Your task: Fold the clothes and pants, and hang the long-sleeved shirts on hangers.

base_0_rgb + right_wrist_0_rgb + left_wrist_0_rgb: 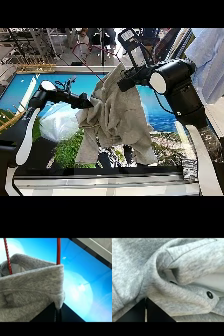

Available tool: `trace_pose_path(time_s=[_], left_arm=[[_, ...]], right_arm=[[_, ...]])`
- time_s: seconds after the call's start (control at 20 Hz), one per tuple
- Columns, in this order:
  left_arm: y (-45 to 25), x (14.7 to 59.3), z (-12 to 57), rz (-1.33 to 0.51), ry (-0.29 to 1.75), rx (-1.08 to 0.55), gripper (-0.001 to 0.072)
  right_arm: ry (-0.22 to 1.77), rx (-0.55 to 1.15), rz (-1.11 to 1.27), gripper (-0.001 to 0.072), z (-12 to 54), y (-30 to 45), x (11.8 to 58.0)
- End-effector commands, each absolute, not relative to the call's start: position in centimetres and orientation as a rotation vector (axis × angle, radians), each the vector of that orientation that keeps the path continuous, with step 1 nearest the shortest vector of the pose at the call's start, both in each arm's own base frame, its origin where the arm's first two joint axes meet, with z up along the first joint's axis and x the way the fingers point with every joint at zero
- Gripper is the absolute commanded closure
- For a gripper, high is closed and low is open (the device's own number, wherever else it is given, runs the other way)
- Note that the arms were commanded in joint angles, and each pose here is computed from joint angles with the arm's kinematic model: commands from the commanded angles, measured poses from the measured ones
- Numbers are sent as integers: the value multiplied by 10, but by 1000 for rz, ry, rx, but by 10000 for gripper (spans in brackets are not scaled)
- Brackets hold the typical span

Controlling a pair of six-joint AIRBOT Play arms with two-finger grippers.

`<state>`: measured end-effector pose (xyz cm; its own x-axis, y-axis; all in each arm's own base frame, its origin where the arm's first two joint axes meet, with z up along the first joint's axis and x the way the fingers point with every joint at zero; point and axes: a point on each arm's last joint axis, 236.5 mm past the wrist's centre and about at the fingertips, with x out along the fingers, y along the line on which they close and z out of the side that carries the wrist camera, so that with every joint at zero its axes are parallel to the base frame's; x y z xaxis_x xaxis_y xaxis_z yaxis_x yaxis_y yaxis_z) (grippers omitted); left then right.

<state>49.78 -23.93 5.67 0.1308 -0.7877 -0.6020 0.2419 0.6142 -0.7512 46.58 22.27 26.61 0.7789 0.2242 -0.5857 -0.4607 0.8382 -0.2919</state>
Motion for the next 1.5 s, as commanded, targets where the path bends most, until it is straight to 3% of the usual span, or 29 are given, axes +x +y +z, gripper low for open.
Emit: trace_pose_path(time_s=[0.0,0.05,0.1,0.15,0.65,0.75,0.8,0.85,0.9,1.1,1.3,1.45], left_arm=[[-236,496,58,-835,1199,-497,662],[-232,492,61,-845,1206,-489,553],[-228,490,64,-864,1199,-465,304],[-224,487,67,-876,1195,-452,193],[-265,461,72,-1077,1143,-302,155],[-292,448,79,-1178,1109,-282,169],[-302,444,77,-1192,1108,-275,231],[-309,444,72,-1192,1110,-269,573],[-312,450,69,-1176,1095,-270,686],[-285,486,82,-1085,1008,-363,689],[-209,523,141,-1011,834,-525,690],[-153,535,162,-929,764,-542,690]], right_arm=[[567,-443,384,687,267,222,464],[564,-441,384,687,269,222,463],[557,-439,383,687,273,220,461],[546,-436,382,687,279,219,459],[488,-424,381,686,308,210,444],[488,-424,379,686,309,209,444],[488,-426,377,686,309,209,444],[488,-426,377,686,309,208,444],[492,-428,377,686,308,208,443],[546,-483,387,686,296,203,437],[547,-570,417,687,293,202,434],[535,-632,439,687,292,203,434]])
